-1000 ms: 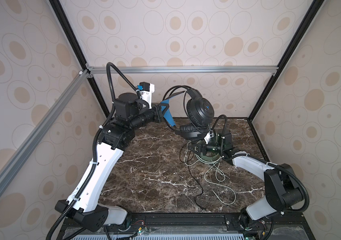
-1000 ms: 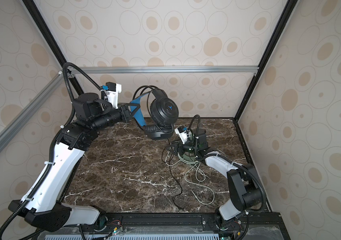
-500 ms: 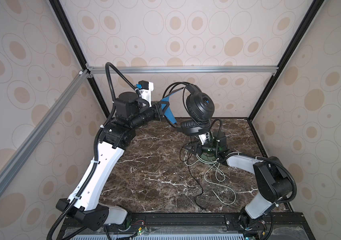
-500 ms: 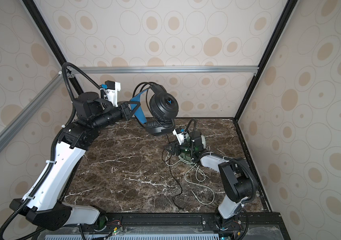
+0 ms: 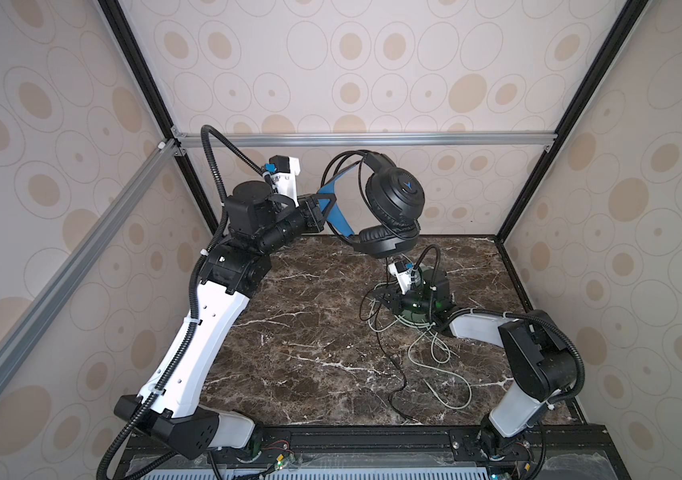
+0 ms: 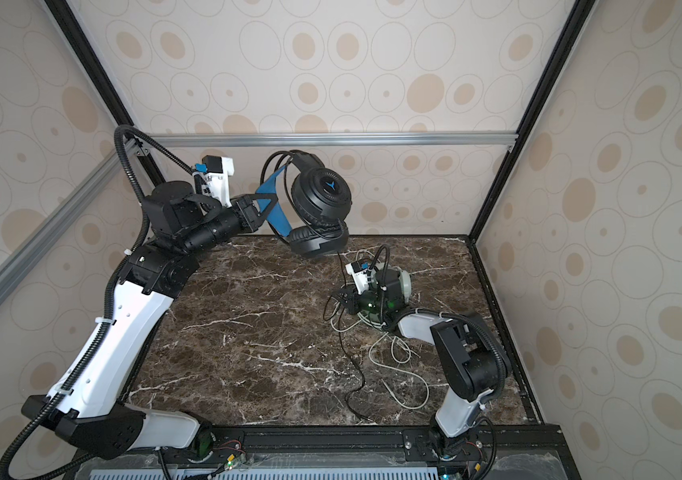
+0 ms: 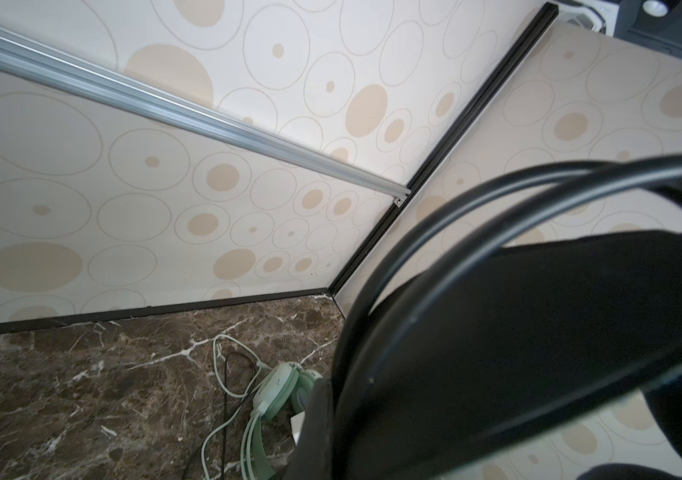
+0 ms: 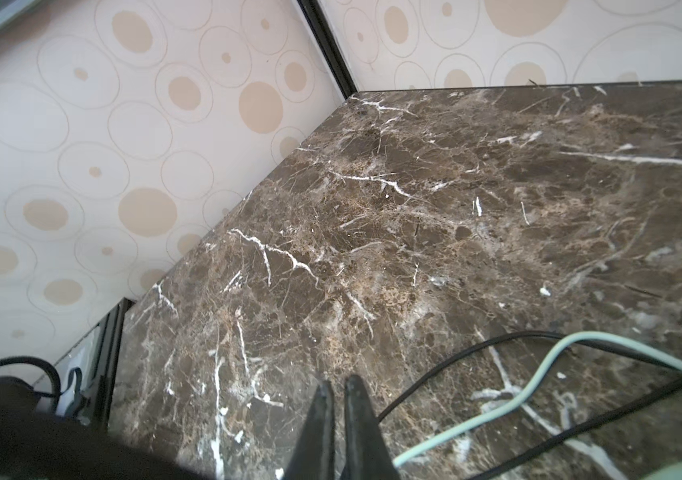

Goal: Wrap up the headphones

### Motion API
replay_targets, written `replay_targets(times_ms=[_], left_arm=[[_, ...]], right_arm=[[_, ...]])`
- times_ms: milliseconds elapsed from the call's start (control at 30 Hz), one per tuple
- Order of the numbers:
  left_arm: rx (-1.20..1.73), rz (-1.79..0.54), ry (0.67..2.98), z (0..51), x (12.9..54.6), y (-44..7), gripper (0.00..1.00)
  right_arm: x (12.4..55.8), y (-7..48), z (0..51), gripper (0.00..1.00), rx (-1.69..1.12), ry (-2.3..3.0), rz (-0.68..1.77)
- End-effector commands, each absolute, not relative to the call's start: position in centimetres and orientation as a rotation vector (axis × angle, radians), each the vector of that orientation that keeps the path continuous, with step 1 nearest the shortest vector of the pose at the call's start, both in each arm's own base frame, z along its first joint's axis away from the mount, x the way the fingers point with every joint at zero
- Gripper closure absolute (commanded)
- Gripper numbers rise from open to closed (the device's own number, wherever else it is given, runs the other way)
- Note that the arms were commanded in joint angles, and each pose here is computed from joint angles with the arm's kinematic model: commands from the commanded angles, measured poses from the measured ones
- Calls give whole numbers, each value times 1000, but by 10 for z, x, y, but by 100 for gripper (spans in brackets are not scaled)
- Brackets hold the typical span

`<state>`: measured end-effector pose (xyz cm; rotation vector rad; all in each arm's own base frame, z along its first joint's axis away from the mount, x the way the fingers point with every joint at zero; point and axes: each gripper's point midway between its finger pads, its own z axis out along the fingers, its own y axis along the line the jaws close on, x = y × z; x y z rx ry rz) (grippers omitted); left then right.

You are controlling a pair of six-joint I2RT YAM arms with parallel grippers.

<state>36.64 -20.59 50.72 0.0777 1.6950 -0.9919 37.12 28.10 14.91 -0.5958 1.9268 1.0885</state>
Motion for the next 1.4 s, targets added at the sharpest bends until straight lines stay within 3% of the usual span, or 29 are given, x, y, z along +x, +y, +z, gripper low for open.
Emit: replay_targets(times_ms=[0,533,1367], left_arm=[[-44,-1062,1517,546,372,-192,100],[-486,-847,1538,471,419,-139,100],[-586,-478,1619,415,445,-105,100]], right_arm=[[365,282,147,98,-624,1956,1019],[313,288,169,100,-915,2034,638],[238,311,265,100,-1270,1819,421]])
